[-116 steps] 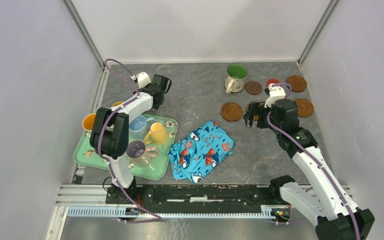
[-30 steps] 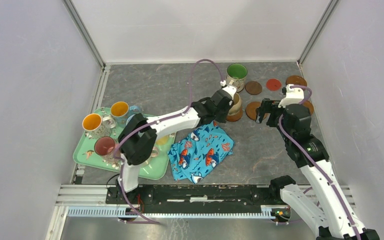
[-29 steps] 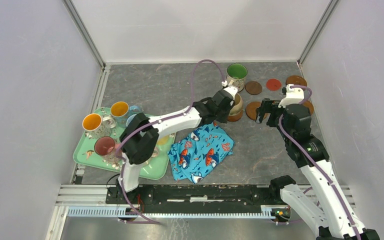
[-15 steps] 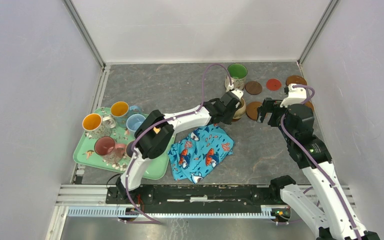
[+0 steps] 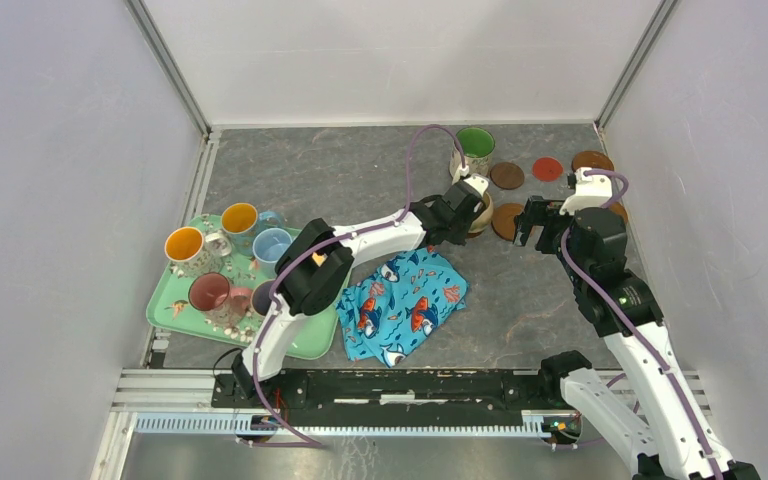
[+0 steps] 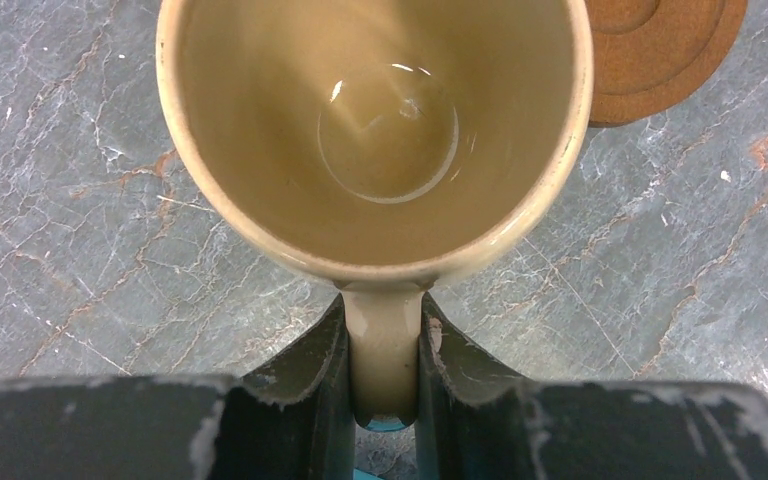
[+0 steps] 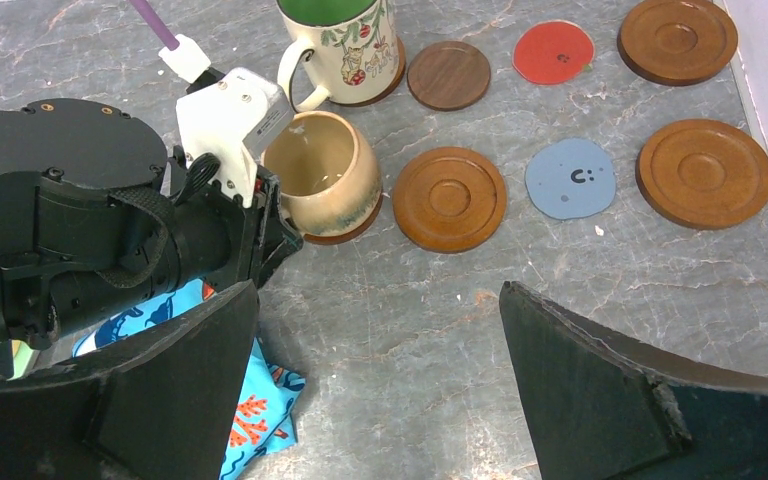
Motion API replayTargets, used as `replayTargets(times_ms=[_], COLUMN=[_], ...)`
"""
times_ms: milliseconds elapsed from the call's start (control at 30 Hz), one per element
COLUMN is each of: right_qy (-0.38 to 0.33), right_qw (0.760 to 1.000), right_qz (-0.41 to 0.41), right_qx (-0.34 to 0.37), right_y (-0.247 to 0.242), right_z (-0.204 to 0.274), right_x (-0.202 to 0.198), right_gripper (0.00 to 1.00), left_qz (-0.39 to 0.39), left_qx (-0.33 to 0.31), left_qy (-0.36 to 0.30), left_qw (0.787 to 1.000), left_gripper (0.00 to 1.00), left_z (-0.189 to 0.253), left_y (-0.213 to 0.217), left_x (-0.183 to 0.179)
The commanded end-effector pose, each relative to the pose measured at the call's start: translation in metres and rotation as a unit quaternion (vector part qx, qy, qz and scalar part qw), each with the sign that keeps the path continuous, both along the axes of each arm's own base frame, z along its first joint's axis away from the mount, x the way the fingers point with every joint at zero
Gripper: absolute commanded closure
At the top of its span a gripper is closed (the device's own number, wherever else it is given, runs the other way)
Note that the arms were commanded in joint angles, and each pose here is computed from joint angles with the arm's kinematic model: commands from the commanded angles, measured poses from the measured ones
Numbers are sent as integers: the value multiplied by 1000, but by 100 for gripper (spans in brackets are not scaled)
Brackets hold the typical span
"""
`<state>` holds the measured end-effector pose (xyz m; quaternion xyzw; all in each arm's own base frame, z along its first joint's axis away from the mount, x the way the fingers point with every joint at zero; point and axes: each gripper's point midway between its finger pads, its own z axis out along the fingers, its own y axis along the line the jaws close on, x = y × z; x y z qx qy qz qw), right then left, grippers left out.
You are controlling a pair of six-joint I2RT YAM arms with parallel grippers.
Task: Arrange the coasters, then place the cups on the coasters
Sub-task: Place the cup on the coaster.
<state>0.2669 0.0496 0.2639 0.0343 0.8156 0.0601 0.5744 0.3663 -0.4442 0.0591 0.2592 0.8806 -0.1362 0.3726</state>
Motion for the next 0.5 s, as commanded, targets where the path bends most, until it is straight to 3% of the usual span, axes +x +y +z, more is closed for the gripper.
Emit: replayTargets(times_ms=[0,200,467], right_qy=[-14,-11,-6], right_qw=[1000,1000,1000], right_qz=[0,0,2], right_qx=[-4,-5,-5], right_y=[-1,-1,1], right_z=[13,10,5], right_x=[1,1,3], right_gripper=[2,2,2], left_qz=[-2,-7,-3], left_qx=[-31,-38,-23], left_qy=[-62,-80,-80], left_qw=[998,996,997], left_gripper=[98,98,98], left_z=[37,58,50], left_y=[-15,-14,-7], left_x=[27,28,29])
